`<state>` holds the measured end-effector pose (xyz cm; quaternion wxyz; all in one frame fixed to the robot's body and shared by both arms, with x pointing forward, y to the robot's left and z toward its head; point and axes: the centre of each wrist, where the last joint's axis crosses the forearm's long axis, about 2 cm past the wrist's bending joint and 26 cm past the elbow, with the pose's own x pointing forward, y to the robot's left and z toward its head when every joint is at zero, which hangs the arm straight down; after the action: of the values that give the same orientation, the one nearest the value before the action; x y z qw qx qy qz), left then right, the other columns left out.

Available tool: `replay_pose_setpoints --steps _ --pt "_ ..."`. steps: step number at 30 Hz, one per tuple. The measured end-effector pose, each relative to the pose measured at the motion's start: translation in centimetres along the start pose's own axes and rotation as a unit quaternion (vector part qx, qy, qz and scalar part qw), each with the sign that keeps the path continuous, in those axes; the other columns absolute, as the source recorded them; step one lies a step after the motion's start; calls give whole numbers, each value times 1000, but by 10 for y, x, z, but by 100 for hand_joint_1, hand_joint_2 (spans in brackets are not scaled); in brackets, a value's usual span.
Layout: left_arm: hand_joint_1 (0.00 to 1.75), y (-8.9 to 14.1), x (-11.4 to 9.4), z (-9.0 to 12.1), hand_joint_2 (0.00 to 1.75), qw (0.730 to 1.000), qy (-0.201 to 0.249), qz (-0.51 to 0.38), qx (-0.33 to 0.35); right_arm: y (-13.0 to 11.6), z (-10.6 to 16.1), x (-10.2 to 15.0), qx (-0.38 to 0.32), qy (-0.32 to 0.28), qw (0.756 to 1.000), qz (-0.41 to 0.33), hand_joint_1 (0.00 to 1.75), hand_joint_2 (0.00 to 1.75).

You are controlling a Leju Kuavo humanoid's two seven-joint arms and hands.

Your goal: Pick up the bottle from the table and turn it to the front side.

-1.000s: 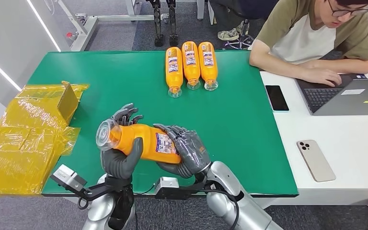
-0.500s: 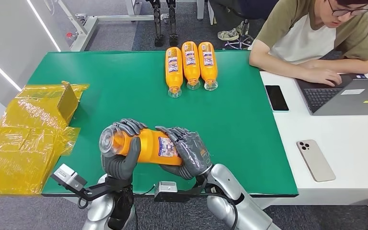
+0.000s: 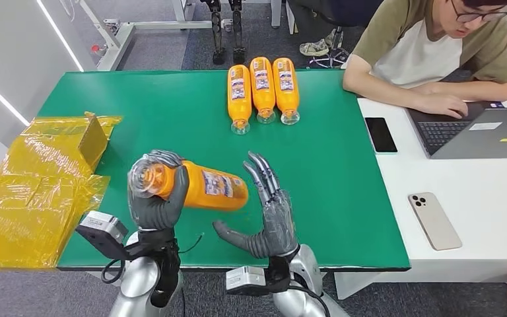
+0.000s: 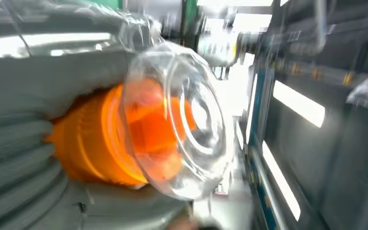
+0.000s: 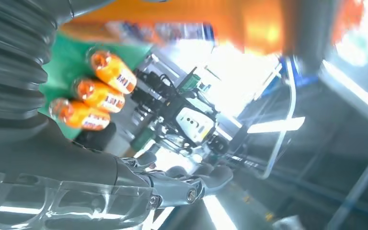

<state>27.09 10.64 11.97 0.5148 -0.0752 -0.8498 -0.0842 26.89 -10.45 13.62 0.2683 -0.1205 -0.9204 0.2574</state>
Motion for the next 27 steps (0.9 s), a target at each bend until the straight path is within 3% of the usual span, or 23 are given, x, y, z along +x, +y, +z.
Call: replay_pose_setpoints --steps 4,7,9,11,13,14,21,27 --pt "175 7 3 -5 175 999 -10 -47 16 4 -3 9 -30 16 999 -23 0 175" --pt "175 18 4 -6 175 977 -25 -203 54 4 -2 15 -59 33 996 -51 0 175" --pt "175 34 4 -6 175 930 -60 -357 66 3 1 21 -78 42 994 -68 0 175" --pt "175 56 2 -7 175 857 -89 -505 46 2 3 25 -93 41 992 -77 0 175" --pt "175 81 -4 -6 175 789 -79 -608 29 -1 4 28 -107 34 990 -81 0 175" --pt "175 92 -7 -4 175 767 -65 -637 30 -3 5 29 -113 31 990 -81 0 175" --pt "175 154 -28 -14 175 698 23 -714 55 -10 6 30 -142 29 986 -81 0 175" --pt "175 202 -41 -42 175 644 30 -765 10 -15 0 30 -153 37 985 -74 0 175"
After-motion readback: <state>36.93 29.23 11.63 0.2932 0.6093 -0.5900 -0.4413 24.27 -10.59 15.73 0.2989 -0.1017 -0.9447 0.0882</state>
